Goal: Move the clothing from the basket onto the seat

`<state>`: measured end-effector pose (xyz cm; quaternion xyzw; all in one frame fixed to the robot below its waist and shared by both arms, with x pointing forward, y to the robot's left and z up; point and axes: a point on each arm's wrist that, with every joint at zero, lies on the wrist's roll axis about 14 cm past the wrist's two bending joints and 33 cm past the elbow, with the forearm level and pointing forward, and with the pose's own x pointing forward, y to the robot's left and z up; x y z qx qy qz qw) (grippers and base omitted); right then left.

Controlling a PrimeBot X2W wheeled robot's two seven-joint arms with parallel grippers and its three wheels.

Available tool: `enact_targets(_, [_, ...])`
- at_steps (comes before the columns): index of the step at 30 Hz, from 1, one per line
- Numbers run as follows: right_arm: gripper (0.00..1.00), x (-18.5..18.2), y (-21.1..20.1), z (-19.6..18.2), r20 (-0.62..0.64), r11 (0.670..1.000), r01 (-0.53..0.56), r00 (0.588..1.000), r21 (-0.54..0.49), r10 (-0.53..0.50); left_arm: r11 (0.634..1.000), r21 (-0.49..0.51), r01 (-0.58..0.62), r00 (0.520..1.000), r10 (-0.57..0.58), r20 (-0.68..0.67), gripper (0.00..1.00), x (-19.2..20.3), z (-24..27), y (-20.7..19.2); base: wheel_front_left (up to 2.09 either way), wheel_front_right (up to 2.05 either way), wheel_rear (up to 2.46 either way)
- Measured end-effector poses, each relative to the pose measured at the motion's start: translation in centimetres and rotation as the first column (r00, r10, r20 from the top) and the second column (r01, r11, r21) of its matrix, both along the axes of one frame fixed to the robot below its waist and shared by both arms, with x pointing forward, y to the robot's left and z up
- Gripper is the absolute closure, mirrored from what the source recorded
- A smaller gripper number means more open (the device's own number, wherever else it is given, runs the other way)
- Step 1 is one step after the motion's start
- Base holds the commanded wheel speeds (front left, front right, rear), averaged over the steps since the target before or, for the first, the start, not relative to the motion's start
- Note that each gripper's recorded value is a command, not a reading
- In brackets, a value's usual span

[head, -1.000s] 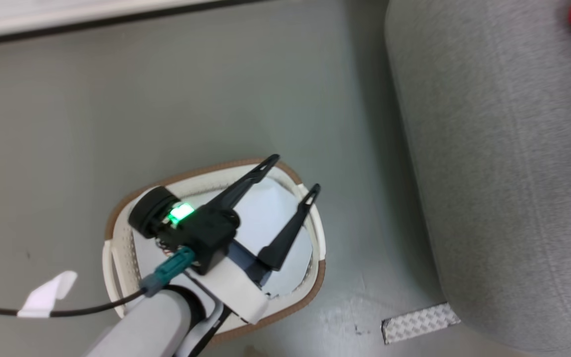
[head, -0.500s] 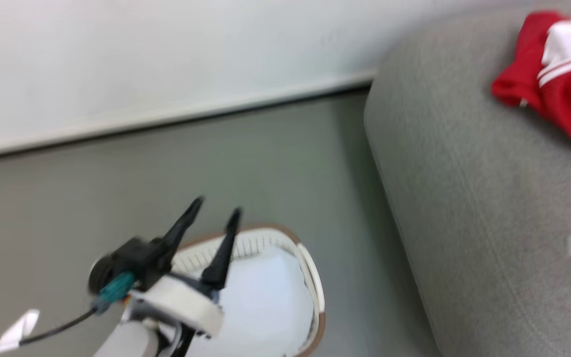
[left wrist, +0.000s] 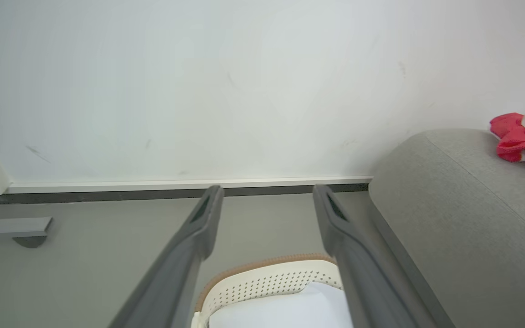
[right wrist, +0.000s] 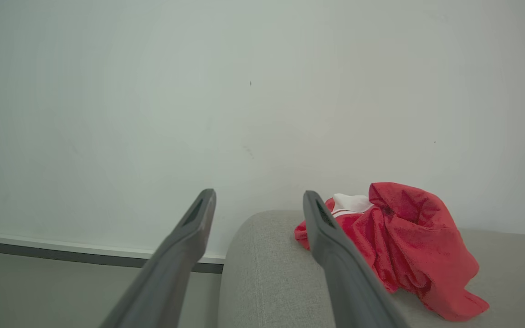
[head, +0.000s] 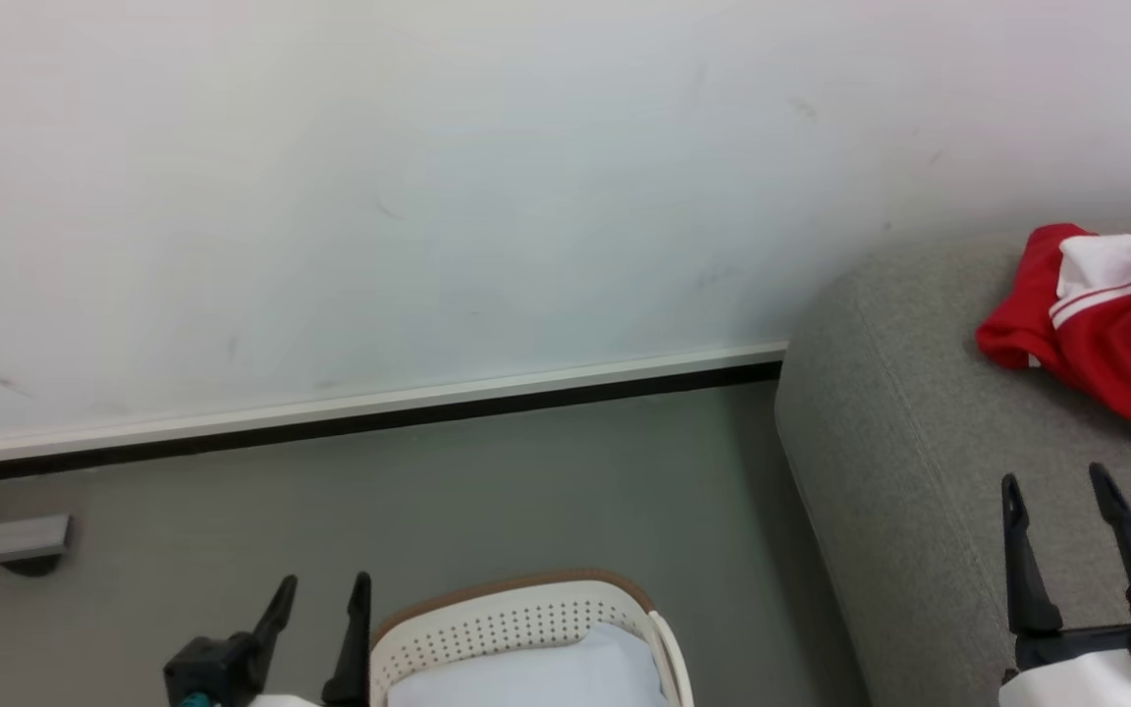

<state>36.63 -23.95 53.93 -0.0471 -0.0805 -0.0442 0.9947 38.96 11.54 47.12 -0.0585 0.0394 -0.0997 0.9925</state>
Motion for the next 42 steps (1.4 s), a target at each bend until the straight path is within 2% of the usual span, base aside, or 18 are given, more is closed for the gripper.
enact_targets(6, [0.00,-0.8,3.6,-0.9,-0.018,0.995,-0.099,0.995,0.025,0.099,0.994,0.015,-0.108,0.992,0.106,0.060,0.00,-1.6,1.5,2.9,0.00,0.00,0.00])
enact_targets(16, [0.00,-1.7,7.4,-3.3,-0.080,0.976,-0.198,0.976,0.087,0.205,0.985,0.017,-0.169,0.982,0.167,0.092,0.00,-3.3,2.0,4.5,0.00,0.00,0.00])
enact_targets(24, [0.00,-2.2,7.1,-4.7,-0.117,0.976,-0.182,0.974,0.119,0.195,0.988,0.020,-0.156,0.982,0.153,0.110,0.00,-3.3,2.3,4.1,0.00,0.00,0.00])
enact_targets(42, [0.00,-2.4,5.9,-4.8,-0.118,0.981,-0.144,0.980,0.129,0.159,0.993,0.012,-0.114,0.990,0.112,0.085,0.00,-3.1,1.4,3.3,0.00,0.00,0.00])
